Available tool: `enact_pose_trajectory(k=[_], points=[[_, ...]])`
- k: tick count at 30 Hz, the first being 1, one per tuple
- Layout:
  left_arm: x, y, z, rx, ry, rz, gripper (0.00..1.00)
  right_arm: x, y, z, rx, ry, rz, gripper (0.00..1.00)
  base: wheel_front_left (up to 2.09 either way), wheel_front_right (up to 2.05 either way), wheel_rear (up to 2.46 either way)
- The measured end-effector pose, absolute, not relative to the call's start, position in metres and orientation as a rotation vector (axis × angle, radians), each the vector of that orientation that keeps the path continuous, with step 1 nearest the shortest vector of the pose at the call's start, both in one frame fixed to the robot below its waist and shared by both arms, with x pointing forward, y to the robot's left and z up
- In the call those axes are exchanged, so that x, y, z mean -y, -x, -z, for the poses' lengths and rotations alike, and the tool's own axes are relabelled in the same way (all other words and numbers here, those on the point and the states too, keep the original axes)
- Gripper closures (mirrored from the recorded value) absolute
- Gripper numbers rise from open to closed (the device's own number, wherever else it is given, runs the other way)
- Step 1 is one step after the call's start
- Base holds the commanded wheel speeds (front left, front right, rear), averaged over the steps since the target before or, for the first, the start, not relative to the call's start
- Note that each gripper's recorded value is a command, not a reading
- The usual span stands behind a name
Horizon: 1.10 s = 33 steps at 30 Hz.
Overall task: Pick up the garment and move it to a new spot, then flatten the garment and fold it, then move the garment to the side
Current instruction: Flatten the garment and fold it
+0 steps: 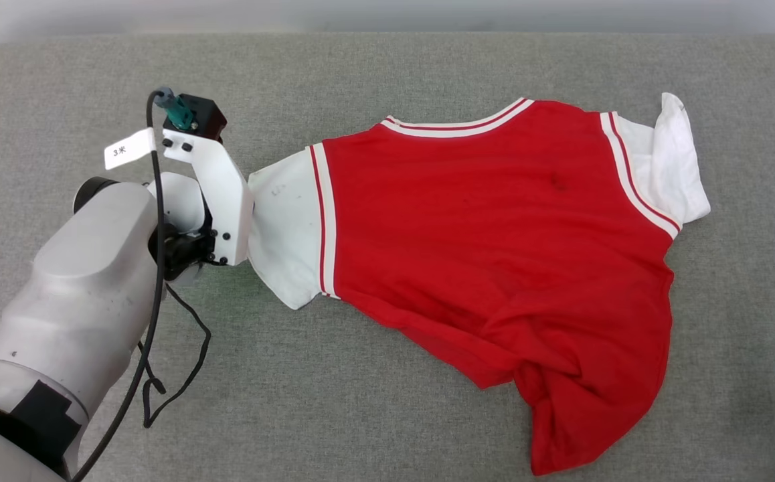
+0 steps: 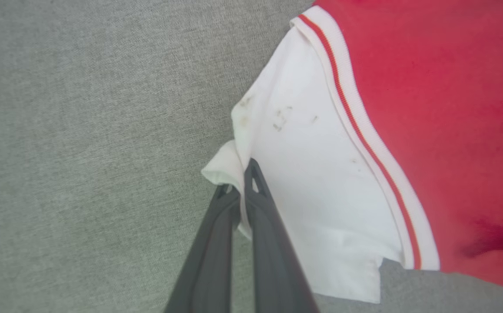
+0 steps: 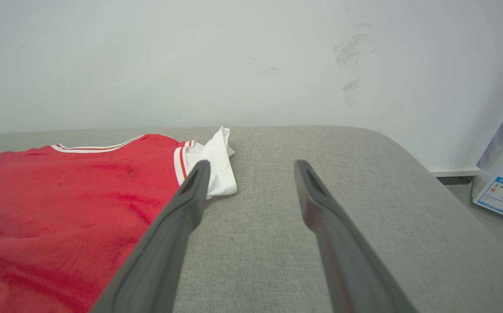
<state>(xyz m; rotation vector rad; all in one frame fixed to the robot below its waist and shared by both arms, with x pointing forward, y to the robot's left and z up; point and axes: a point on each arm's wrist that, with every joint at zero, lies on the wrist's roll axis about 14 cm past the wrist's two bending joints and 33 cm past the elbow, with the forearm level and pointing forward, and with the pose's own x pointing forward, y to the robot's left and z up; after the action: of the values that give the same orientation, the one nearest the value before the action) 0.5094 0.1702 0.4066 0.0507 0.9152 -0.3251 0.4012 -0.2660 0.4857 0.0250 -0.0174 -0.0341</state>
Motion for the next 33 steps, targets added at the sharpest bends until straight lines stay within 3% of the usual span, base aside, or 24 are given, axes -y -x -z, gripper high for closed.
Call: enact_pose_trajectory(k=[7,16,24,33], points=[[-0.166,-0.507,-0.403,-0.919,-0.049,0.336,1.0,0.264,-0.443,-0.488,0.01,-0.02,-0.052,0.0,0.0,0.0,0.0],[-0.158,-0.503,-0.4,-0.915,-0.022,0.352,1.0,0.24,-0.524,-0.483,-0.137,-0.063,-0.153,0.0,0.0,0.0,0.0],[-0.156,-0.498,-0.395,-0.919,0.002,0.358,1.0,0.221,-0.576,-0.469,-0.38,-0.018,-0.181,0.0,0.0,0.0,0.0],[-0.16,-0.496,-0.387,-0.924,0.03,0.35,1.0,0.21,-0.605,-0.439,-0.624,0.088,-0.168,0.0,0.0,0.0,0.0]])
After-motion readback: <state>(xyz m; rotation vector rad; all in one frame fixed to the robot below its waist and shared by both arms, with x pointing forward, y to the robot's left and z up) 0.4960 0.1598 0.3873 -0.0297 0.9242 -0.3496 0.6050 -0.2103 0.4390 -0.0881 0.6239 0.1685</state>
